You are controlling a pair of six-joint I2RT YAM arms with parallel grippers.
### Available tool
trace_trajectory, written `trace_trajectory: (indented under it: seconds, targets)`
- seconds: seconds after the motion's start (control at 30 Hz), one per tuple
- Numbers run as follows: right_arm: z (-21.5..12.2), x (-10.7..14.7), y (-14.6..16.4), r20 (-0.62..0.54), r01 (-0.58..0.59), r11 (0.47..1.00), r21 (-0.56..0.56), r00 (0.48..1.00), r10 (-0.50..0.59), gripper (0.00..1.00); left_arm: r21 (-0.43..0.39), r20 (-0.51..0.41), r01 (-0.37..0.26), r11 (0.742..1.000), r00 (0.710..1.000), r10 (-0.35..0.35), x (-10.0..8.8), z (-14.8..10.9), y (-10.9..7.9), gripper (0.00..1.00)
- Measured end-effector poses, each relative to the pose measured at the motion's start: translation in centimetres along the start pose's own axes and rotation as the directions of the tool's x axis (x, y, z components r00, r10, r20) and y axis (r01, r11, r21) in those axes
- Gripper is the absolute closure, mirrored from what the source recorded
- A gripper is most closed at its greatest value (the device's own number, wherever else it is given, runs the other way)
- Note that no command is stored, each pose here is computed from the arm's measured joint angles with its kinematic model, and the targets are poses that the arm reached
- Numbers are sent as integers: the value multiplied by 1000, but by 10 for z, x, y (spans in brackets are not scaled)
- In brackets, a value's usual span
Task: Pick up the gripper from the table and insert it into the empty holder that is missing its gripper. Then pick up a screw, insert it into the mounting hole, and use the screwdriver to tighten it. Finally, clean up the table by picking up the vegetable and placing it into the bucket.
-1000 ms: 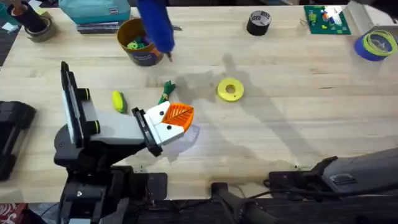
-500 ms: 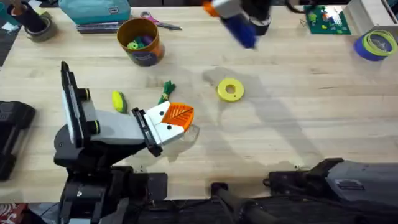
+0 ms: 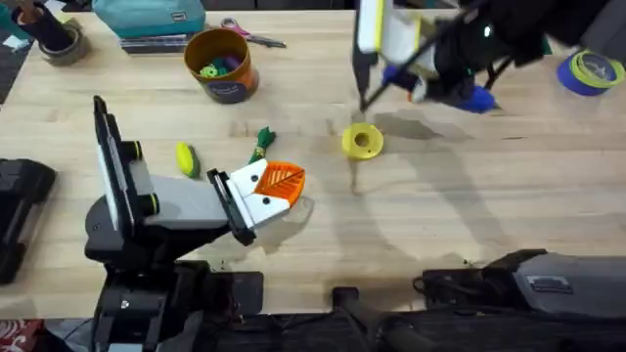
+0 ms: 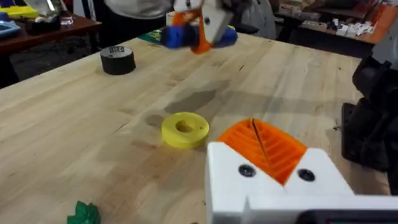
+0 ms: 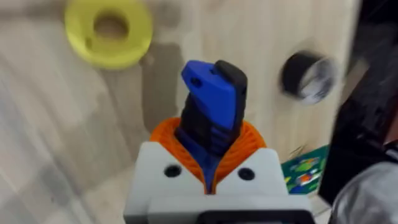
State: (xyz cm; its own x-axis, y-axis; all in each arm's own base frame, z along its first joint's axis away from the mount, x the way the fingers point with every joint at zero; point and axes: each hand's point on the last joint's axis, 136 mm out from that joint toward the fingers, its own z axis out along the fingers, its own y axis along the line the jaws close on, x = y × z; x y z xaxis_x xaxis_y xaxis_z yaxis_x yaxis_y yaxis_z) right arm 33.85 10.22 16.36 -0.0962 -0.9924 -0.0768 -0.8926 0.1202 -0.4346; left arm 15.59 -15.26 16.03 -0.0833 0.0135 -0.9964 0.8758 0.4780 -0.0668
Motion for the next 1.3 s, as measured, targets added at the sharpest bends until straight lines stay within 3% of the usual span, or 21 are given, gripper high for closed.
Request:
trace_trajectory:
  seconds: [0.2, 0.43, 0.7, 1.07, 1.1, 1.3]
  targets:
    - [38, 51, 22, -93, 41, 997, -64, 995, -47, 978, 0, 0, -3, 1000, 1000, 3, 0, 0, 0, 996]
    - [69, 88, 48, -136, 60, 993, -103, 988, -74, 978, 0, 0, -3, 1000, 1000, 3, 0, 0, 0, 996]
    - [82, 98, 71, -140, 115, 980, -161, 980, -138, 978, 0, 0, -3, 1000, 1000, 3, 0, 0, 0, 996]
    - [89, 99, 75, -139, 129, 974, -184, 978, -156, 978, 0, 0, -3, 1000, 1000, 3, 0, 0, 0, 996]
    - [89, 99, 75, -140, 129, 974, -184, 978, -156, 929, 0, 0, -3, 1000, 1000, 3, 0, 0, 0, 996]
    - [89, 101, 73, -147, 143, 973, -179, 974, -171, 47, 0, 0, -3, 1000, 1000, 3, 0, 0, 0, 996]
